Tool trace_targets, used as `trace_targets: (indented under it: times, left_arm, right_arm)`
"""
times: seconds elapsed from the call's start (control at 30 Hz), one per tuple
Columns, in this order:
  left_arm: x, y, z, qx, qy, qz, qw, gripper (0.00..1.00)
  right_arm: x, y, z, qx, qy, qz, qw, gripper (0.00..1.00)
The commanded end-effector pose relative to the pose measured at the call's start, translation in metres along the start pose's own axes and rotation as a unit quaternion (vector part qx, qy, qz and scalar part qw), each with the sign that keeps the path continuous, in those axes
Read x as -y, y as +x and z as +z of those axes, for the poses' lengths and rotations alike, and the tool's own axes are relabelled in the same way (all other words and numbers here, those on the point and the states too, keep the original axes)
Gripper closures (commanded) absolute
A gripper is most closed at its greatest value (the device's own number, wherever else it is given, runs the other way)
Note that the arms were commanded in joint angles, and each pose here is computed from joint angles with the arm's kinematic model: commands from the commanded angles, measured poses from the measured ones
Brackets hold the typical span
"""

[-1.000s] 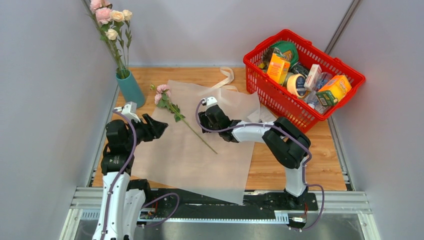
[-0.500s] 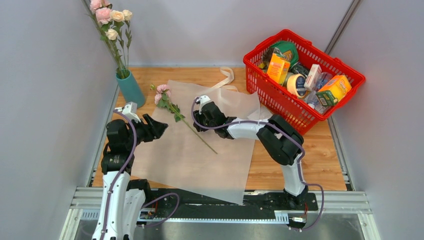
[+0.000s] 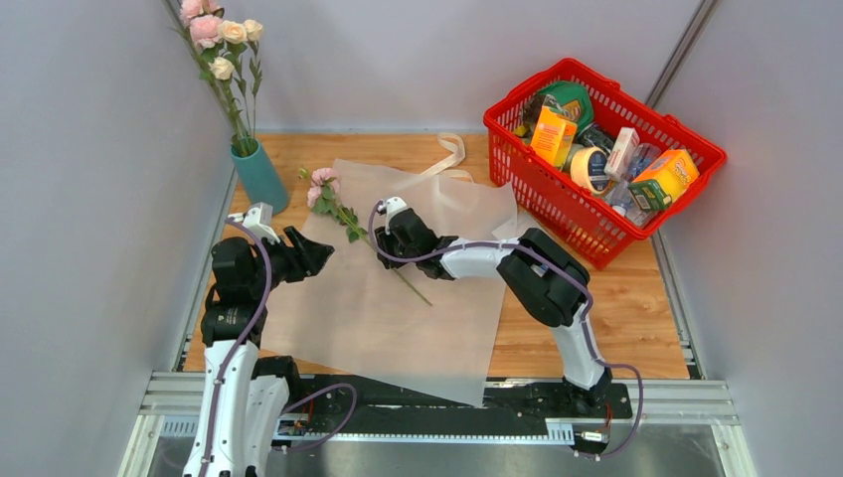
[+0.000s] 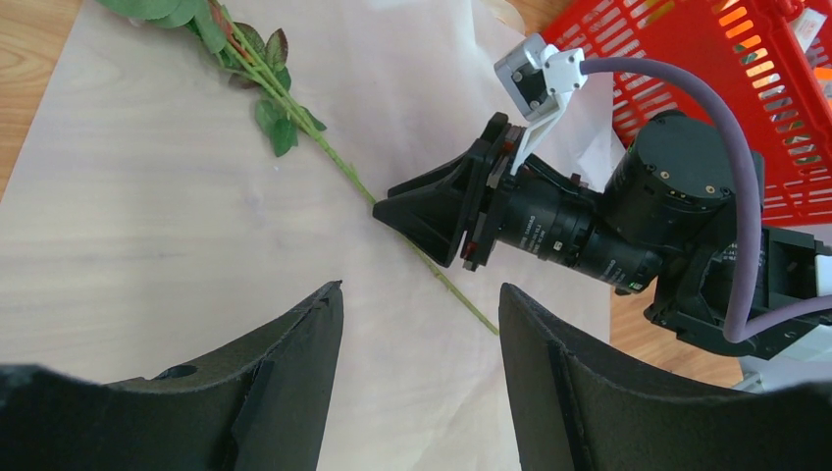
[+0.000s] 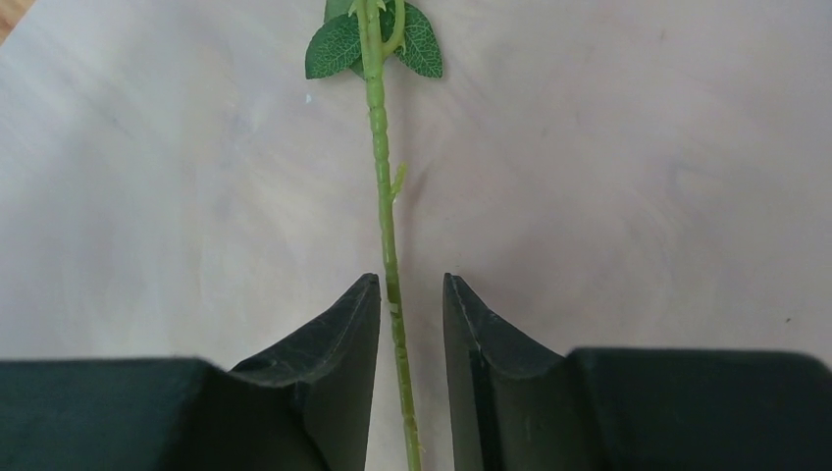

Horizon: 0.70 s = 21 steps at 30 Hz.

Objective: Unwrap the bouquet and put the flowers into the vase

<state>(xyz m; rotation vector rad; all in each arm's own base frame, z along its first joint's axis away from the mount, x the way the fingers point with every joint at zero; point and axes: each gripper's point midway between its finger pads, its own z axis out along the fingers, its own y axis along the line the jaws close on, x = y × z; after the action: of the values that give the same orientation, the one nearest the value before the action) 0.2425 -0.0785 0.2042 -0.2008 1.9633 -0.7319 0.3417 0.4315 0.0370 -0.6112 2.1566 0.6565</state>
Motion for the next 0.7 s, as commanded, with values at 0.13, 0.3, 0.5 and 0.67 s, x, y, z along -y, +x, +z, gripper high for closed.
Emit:
trace_targets:
  times: [0.13,0.3,0.5,0.67]
  left_arm:
    - [0.005,-0.006,-0.002,0.011,0.006,0.016,1.000,0.33]
    - [0.004,-0.006,-0.002,0.010,0.005,0.015,1.000,0.33]
    - [0.004,-0.006,-0.002,0.011,0.004,0.015,1.000,0.33]
    - [0.004,-0.005,-0.002,0.010,0.005,0.015,1.000,0.33]
  right_arm:
    - [0.001,0.005,0.009,-0.007,0.042,-0.025,0.999,0.68]
    - [0.004,0.012,0.013,-0.015,0.055,-0.033,0.998,0.71]
    - [0.004,0.007,0.009,-0.009,0.065,-0.038,0.997,0.90]
    - [-0.007,-0.020,-0.005,0.019,0.055,-0.034,0.998,1.00]
